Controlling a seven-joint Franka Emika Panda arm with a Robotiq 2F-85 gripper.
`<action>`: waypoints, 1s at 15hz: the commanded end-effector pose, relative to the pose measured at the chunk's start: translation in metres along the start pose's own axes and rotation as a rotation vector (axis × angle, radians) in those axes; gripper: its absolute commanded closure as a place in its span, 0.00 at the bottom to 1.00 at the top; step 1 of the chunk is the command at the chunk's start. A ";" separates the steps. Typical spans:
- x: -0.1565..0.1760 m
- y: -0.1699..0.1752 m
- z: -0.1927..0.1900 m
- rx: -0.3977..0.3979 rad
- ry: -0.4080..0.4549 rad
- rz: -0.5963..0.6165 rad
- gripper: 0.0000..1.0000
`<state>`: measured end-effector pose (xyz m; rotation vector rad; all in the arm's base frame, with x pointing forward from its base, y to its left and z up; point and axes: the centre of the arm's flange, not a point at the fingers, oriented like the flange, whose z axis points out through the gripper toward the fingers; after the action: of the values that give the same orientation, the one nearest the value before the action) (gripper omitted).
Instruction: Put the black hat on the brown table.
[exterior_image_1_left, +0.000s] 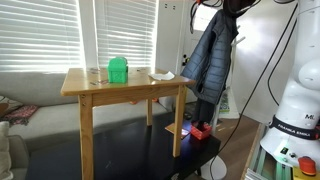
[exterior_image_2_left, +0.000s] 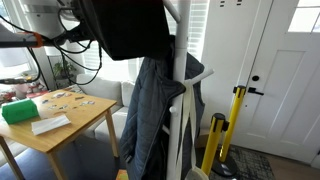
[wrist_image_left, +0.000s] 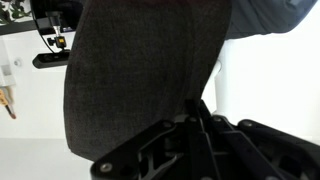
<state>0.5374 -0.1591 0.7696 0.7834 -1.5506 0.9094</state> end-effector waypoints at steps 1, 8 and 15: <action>0.001 0.037 -0.039 0.099 -0.072 -0.144 0.99; -0.027 0.094 -0.114 0.316 -0.132 -0.444 0.99; -0.090 0.130 -0.178 0.488 -0.076 -0.761 0.99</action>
<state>0.5347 0.0423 0.6998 1.5429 -1.0938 0.7065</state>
